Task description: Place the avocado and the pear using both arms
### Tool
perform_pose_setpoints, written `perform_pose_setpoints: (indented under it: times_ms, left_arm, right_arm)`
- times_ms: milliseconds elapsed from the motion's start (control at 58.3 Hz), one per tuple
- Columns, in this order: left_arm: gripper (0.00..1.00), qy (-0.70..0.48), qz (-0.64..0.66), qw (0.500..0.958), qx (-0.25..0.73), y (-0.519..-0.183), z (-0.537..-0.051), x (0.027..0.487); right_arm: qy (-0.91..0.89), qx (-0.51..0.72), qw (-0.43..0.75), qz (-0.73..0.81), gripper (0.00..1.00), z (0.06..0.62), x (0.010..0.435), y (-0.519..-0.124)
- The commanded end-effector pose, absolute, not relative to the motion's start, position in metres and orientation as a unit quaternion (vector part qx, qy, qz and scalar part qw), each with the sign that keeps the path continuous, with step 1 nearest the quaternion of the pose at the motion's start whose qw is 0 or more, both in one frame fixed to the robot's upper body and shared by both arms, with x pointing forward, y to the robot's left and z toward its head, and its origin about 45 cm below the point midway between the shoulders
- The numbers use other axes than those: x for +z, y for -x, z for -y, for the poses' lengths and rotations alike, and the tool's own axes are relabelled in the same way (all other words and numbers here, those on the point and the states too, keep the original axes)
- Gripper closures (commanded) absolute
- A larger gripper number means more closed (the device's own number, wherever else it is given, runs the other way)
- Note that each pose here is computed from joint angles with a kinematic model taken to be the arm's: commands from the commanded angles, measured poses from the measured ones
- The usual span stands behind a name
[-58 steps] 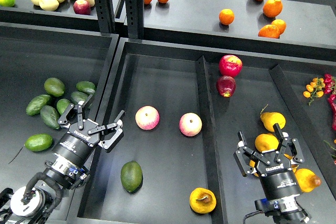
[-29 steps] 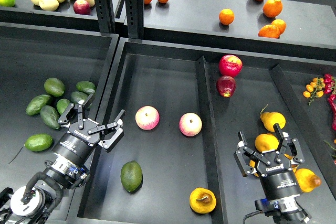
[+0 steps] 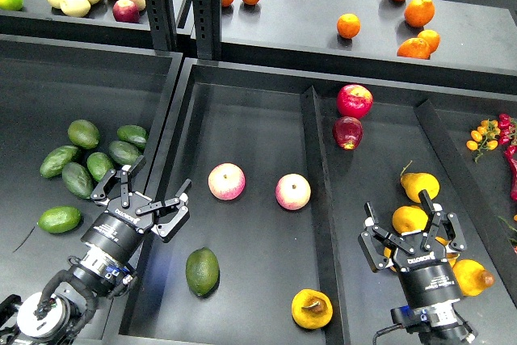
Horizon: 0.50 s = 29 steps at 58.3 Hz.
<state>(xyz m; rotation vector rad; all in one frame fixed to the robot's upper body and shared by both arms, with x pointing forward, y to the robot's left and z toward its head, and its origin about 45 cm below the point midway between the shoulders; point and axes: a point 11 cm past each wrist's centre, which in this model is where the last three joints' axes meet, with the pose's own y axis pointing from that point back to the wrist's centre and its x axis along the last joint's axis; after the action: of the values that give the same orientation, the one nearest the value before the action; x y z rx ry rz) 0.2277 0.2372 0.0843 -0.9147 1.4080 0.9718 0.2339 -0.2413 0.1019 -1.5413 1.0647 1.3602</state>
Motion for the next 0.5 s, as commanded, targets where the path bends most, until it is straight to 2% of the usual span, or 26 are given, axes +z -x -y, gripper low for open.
perform_pose_setpoints:
  times_ms: [0, 377, 429, 446, 480]
  left_arm:
    - [0.00, 0.384, -0.603, 0.559, 0.420, -0.225, -0.239, 0.078]
    - [0.01, 0.365, -0.601, 0.586, 0.403, -0.235, -0.229, 0.084]
    - [0.01, 0.351, -0.601, 0.598, 0.398, -0.236, -0.225, 0.084]
    - [0.01, 0.327, -0.595, 0.619, 0.395, -0.238, -0.225, 0.086]
    - [0.01, 0.315, -0.591, 0.630, 0.394, -0.240, -0.226, 0.088]
  right_arm:
    - [0.610, 0.538, 0.401, -0.421, 0.01, 0.241, 0.102, -0.234]
    - [0.603, 0.545, 0.395, -0.429, 0.01, 0.242, 0.099, -0.236]
    - [0.604, 0.544, 0.396, -0.428, 0.01, 0.241, 0.100, -0.237]
    - [0.605, 0.543, 0.396, -0.427, 0.01, 0.241, 0.102, -0.240]
    - [0.605, 0.543, 0.395, -0.427, 0.01, 0.241, 0.102, -0.241]
